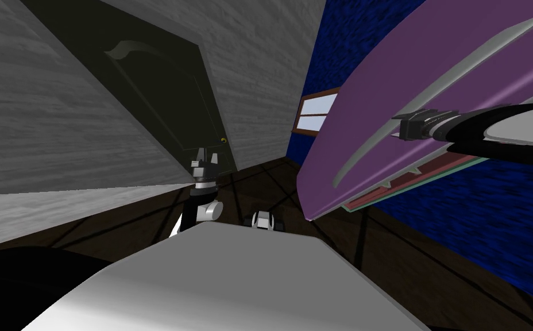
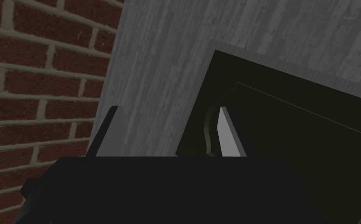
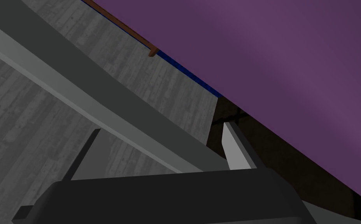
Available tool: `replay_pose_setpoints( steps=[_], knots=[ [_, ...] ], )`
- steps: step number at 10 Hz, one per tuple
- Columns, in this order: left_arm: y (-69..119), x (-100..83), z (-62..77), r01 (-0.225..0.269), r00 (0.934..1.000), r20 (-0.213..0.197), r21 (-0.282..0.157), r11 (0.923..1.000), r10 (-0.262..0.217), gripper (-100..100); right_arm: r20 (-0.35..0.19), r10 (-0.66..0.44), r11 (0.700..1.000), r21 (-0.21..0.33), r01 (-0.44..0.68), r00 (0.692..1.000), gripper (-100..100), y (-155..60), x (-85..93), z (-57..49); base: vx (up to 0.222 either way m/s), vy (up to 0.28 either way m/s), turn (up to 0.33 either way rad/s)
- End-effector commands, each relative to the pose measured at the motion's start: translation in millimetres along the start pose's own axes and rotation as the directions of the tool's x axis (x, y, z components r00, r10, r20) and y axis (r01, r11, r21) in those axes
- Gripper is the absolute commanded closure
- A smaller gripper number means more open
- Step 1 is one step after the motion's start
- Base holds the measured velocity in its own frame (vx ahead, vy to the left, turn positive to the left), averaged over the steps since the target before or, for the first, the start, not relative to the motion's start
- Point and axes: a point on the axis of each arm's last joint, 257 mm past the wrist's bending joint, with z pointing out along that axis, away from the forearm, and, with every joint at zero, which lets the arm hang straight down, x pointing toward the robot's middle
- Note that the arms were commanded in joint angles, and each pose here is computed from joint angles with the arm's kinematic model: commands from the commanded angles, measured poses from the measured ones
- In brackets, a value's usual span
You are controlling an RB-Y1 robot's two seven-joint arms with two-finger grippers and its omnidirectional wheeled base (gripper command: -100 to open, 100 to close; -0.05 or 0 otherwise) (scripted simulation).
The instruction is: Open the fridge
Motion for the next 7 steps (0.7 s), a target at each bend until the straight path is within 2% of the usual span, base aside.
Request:
replay_pose_setpoints(
  steps=[1, 2, 3, 4, 5, 7],
  knots=[
    [-0.1, 0.0, 0.0, 0.0, 1.0, 0.0, 0.0, 1.0, 0.0, 0, -0.044, 0.021, 0.999, -0.025, -0.023, 0.999, 100, 13, 23.0, -1.6, 0.12, 0.266, -0.027],
    [0.0, 0.0, 0.0, 0.0, 1.0, 0.0, 0.0, 1.0, 0.0, 0, -0.044, 0.021, 0.999, -0.025, -0.023, 0.999, 100, 13, 23.0, -1.6, 0.124, 0.241, -0.03],
    [0.0, 0.0, 0.0, 0.0, 1.0, 0.0, 0.0, 1.0, 0.0, 0, -0.071, 0.024, 0.999, -0.044, -0.027, 0.997, 100, 24, 36.7, -3.8, 0.143, 0.264, -0.025],
    [0.0, 0.0, 0.0, 0.0, 1.0, 0.0, 0.0, 1.0, 0.0, 0, -0.071, 0.024, 0.999, -0.044, -0.027, 0.997, 100, 24, 36.7, -3.8, 0.151, 0.238, -0.04],
    [0.0, 0.0, 0.0, 0.0, 1.0, 0.0, 0.0, 1.0, 0.0, 0, -0.099, 0.026, 0.998, -0.063, -0.032, 0.995, 100, 34, 50.3, -6.6, 0.117, 0.281, -0.026],
    [-0.1, 0.0, 0.0, 0.0, 1.0, 0.0, 0.0, 1.0, 0.0, 0, -0.096, 0.022, 0.997, -0.069, -0.029, 0.995, 100, 37, 49.1, -6.3, 0.117, 0.2, -0.022]
  ],
)
